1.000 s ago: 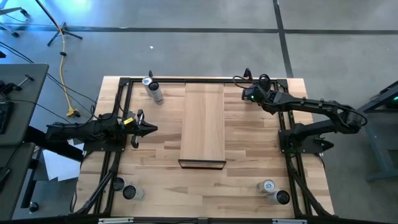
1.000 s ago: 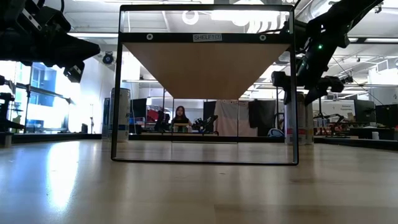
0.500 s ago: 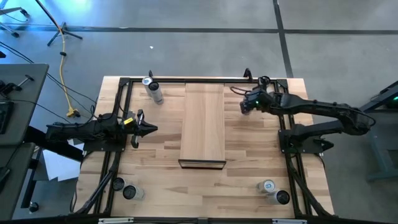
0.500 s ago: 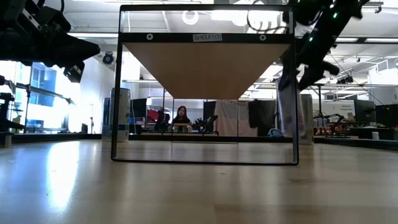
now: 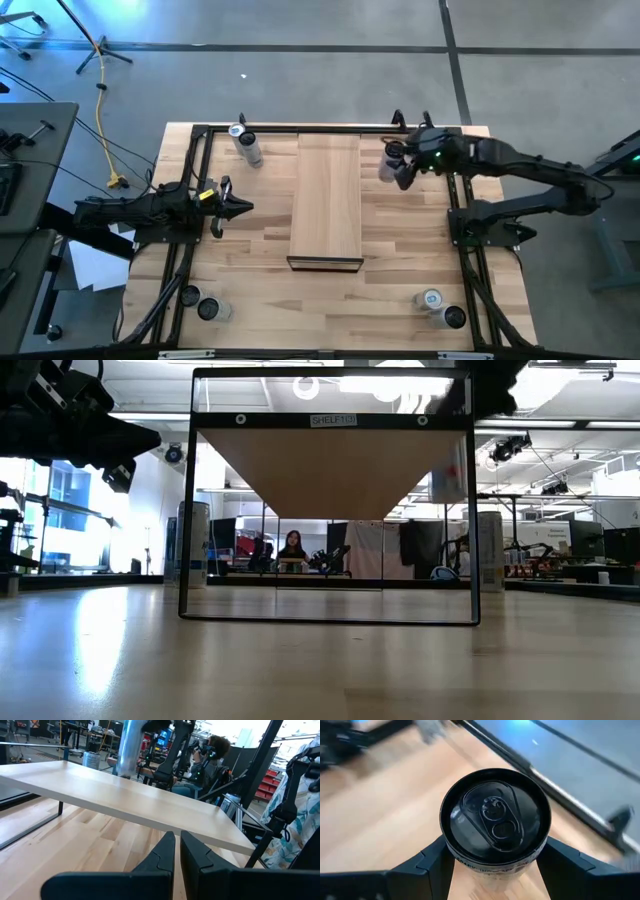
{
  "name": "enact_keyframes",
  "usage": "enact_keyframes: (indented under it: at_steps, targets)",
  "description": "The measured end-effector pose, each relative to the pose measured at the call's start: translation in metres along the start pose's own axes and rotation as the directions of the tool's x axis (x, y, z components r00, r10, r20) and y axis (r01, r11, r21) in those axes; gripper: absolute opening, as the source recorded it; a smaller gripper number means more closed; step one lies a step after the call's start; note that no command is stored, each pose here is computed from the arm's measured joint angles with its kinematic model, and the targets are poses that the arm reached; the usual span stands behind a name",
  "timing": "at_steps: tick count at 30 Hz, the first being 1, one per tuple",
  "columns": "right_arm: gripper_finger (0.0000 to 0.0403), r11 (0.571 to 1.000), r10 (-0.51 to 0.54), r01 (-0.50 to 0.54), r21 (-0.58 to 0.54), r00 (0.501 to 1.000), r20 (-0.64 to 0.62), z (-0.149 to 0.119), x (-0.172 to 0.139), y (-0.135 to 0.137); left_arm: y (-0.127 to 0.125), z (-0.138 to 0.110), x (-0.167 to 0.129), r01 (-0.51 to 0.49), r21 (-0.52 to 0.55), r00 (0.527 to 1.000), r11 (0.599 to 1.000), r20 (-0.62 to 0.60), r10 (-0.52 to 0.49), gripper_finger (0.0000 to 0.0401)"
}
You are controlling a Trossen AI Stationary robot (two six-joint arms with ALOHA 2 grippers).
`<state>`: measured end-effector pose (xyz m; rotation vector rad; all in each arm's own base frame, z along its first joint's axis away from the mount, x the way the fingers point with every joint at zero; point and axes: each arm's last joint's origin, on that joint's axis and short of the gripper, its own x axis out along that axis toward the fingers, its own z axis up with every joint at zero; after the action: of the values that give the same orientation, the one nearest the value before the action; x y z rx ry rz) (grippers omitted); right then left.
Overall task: Place canned beverage on shelf
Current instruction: Put the top white pink soda can on the shelf
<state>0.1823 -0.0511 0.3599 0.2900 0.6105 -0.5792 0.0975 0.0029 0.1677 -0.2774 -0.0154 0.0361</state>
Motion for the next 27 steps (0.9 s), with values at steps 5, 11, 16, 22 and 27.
enact_keyframes:
  at_steps: [5,11,16,22,27]
  targets:
    - [0.0229,0.989,0.101,-0.088,-0.121,0.988,0.113,0.027,-0.024,0.001,0.000,0.000,0.000,0.000,0.000,1.000,1.000,0.000,0.000,0.0003]
    - [0.0229,0.971,0.185,-0.160,-0.179,0.974,0.133,0.038,-0.026,0.000,0.000,0.000,0.000,0.000,0.000,1.000,1.000,0.000,0.000,0.0003]
    - [0.0229,0.936,0.322,-0.300,-0.183,0.941,0.106,0.045,-0.011,0.003,0.000,0.000,0.000,0.000,0.000,1.000,1.000,0.000,0.000,0.0003]
    - [0.0230,0.829,0.544,-0.521,-0.203,0.836,0.074,0.055,0.009,0.012,0.000,0.000,0.000,0.000,0.000,1.000,1.000,0.000,0.000,0.0003]
    - [0.0234,0.661,0.742,-0.712,-0.236,0.667,0.066,0.064,0.018,0.022,0.000,0.000,0.000,0.000,0.000,1.000,1.000,0.000,0.000,0.0003]
